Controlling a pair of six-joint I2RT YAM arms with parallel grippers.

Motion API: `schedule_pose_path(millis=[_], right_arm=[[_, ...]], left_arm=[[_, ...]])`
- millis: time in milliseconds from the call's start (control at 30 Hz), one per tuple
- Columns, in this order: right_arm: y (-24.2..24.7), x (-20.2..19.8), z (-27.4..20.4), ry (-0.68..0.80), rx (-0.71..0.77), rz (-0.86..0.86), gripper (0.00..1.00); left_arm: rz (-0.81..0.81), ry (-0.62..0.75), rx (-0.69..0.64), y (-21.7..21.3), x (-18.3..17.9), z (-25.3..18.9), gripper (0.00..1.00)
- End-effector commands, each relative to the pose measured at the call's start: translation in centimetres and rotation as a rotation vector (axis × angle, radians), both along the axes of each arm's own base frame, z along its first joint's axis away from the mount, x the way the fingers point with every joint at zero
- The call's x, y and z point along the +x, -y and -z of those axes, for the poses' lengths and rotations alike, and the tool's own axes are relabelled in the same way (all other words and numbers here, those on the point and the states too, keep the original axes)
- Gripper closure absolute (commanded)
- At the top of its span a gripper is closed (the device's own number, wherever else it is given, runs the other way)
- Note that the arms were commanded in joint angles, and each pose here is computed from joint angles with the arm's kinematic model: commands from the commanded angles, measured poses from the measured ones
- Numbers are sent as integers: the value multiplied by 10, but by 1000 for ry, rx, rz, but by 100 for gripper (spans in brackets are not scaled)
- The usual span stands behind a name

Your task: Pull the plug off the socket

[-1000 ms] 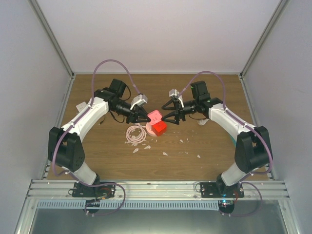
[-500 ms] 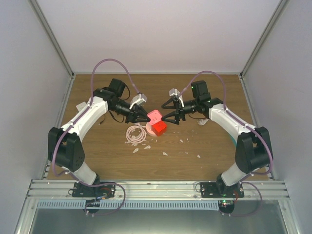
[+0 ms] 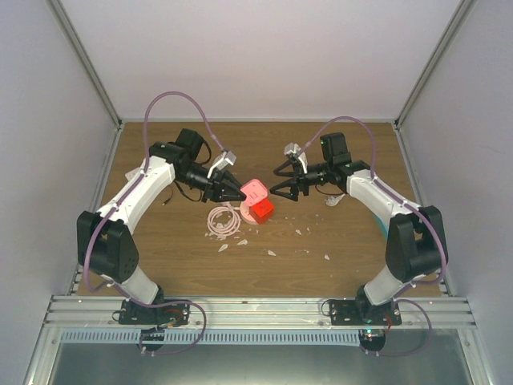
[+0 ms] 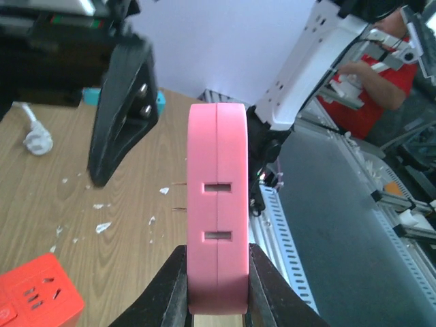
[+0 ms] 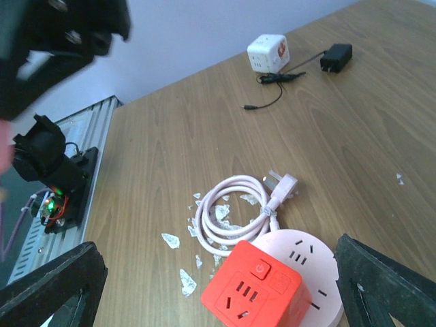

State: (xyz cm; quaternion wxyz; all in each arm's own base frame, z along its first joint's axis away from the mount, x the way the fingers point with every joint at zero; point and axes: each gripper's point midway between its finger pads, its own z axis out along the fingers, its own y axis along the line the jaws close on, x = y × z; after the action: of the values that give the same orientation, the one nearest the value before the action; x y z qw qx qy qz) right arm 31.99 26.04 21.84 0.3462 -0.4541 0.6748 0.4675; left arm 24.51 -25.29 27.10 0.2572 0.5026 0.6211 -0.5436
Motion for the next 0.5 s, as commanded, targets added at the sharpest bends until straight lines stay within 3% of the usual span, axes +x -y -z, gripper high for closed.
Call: schedule_pose_path(millis=[0,467], right_arm=[[-13,7,-1,22,-2,-5,7],[-44,-16,-27,58,63,-132,5]], left_arm=[[49,-16,-106,6,-7,-27,99],[34,-3,-71,21,3,-20,100]])
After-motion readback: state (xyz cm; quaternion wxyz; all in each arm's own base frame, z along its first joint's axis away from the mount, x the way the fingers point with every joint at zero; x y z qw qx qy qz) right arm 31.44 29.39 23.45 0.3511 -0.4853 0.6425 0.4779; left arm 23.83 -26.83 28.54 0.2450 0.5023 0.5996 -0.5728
